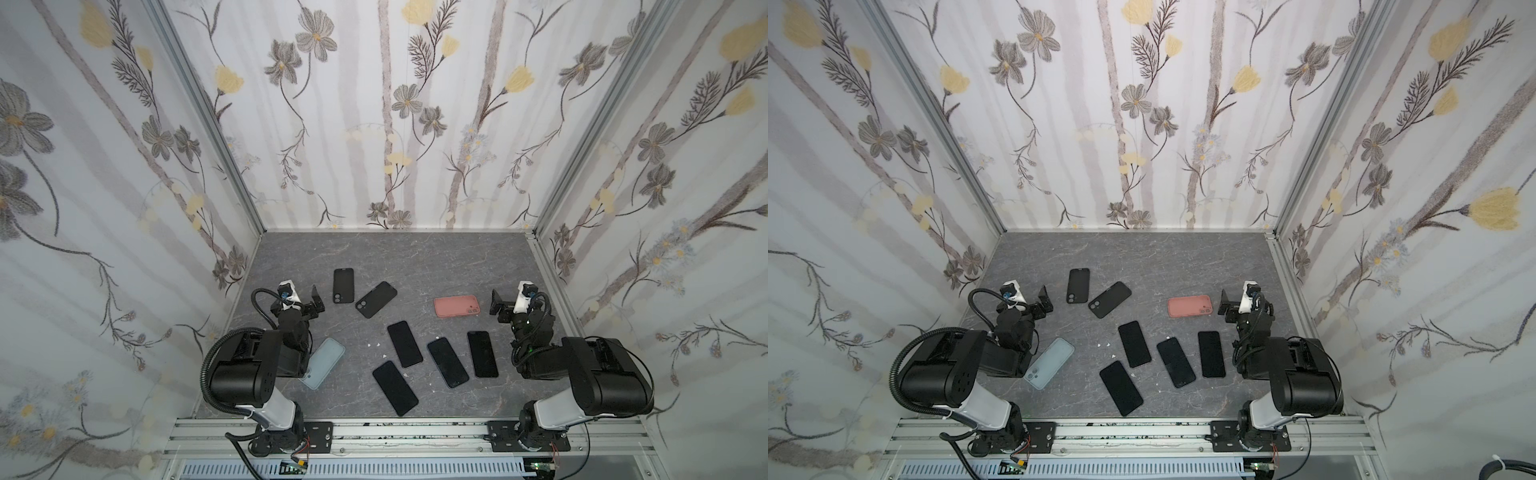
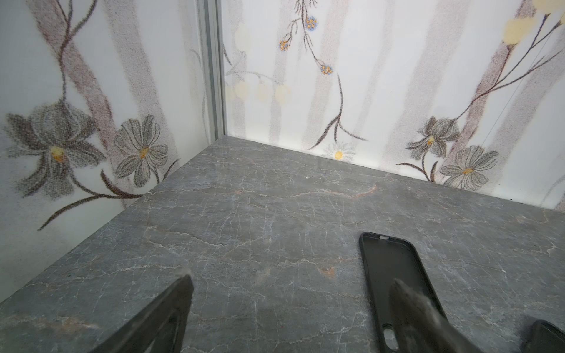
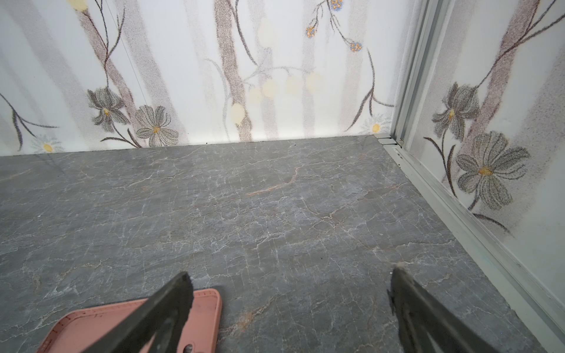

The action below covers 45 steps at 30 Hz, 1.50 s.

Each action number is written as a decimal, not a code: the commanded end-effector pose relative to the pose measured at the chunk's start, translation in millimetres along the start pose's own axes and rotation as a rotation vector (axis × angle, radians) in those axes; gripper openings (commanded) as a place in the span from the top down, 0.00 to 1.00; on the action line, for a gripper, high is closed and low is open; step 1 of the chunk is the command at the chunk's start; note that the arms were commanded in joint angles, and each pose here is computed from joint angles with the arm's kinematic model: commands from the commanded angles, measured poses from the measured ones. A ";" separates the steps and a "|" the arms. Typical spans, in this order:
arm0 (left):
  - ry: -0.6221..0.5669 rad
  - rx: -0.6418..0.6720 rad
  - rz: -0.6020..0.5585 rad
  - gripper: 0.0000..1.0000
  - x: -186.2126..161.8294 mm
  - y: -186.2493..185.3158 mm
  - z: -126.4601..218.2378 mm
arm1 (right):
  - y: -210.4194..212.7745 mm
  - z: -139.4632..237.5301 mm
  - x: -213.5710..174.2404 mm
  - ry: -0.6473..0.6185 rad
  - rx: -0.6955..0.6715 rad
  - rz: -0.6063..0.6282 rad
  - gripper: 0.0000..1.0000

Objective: Put the phone into the phone case

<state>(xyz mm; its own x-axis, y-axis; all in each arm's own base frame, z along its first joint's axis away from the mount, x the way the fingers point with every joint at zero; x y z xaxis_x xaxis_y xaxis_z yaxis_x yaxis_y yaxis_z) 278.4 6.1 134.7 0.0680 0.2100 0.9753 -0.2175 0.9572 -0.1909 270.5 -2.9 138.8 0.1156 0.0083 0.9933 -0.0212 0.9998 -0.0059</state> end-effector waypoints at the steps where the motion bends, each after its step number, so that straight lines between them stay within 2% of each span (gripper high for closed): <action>1: -0.022 -0.014 0.001 0.00 4.0 -1.8 -1.1 | -0.3 -0.7 5.2 -0.031 -0.005 0.015 0.00; 18: -0.032 -0.004 0.012 0.00 7.1 -1.0 -0.3 | -0.5 -0.2 5.7 -0.036 -0.003 0.014 0.00; 22: -0.054 0.059 0.033 0.00 41.9 -3.8 6.2 | 0.7 -1.0 26.0 -0.029 0.012 0.023 0.01; 25: -0.103 0.004 0.071 0.00 85.0 -14.1 16.8 | -0.6 -5.7 52.1 0.005 -0.016 -0.005 0.02; 28: -0.091 -0.027 0.140 0.00 126.8 -25.2 26.6 | 5.7 -10.8 79.9 0.032 0.032 -0.062 0.02; 32: 0.043 -0.114 0.217 0.01 165.5 -46.7 43.7 | 32.4 -10.4 115.5 0.122 0.192 -0.143 0.06; 37: 0.213 -0.316 0.154 0.01 175.9 -74.5 72.3 | 83.3 15.4 137.0 0.208 0.382 -0.190 0.12; 41: 0.341 -0.422 0.111 0.02 164.7 -83.0 93.5 | 126.1 44.4 134.8 0.315 0.467 -0.215 0.17; 45: 0.463 -0.492 0.107 0.05 128.5 -87.6 106.2 | 165.1 67.5 113.1 0.469 0.501 -0.194 0.20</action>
<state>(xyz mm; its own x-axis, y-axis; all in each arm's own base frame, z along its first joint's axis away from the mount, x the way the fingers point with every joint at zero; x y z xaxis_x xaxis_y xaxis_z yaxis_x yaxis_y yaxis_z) 214.3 -64.1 318.4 0.3468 0.3060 0.8866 0.1905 0.9026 -0.3860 226.2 152.5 279.4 0.4373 -0.0676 0.8968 -0.4908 0.8176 0.3010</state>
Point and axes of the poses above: each gripper's point midway between its finger pads, its own z axis back along the fingers, its own y axis along the line the jaws close on, x = y × z, the point moved 10 cm from there along z, back along the fingers, and after that the axes turned 4 degrees about z, right-handed, at the moved point
